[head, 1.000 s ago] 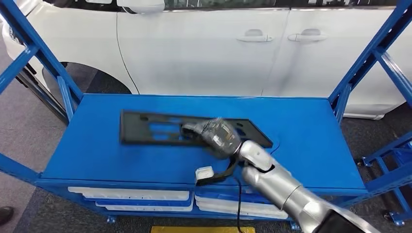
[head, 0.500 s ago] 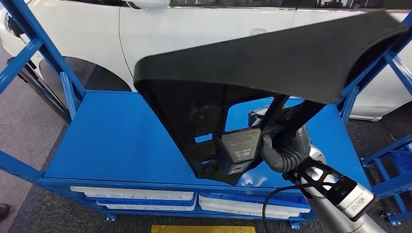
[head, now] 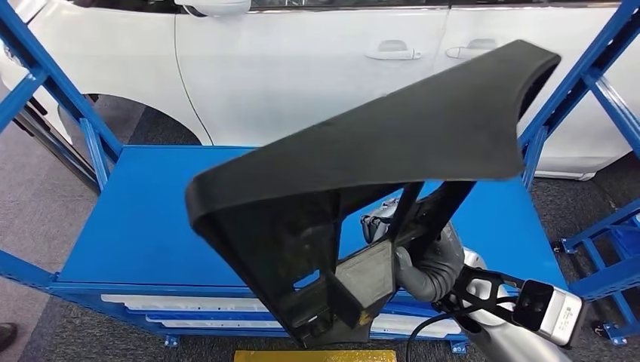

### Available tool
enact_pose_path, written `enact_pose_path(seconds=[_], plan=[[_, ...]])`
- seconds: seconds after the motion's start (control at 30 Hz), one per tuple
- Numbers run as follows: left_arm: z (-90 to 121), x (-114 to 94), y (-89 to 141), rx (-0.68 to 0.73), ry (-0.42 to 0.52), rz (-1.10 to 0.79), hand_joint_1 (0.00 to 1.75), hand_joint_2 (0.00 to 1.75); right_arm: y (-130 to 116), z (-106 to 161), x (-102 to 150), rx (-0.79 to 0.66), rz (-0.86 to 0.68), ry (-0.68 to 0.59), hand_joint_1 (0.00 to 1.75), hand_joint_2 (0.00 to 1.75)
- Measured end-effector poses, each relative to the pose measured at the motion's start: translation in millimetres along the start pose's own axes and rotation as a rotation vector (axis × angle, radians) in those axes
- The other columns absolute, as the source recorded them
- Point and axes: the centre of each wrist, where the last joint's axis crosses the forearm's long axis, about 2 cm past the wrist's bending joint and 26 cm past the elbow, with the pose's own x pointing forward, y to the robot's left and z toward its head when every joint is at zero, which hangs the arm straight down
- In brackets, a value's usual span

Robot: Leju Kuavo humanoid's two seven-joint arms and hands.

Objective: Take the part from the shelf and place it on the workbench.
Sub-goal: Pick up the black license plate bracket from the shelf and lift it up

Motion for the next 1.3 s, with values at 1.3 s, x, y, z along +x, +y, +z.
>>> enact_pose_path(seconds=[1.3], plan=[[0,1,18,0.018,-0.011,0.033,0.0,0.0,1,-2,8,-0.112,-0.037,-0.09,1.75,1.75]])
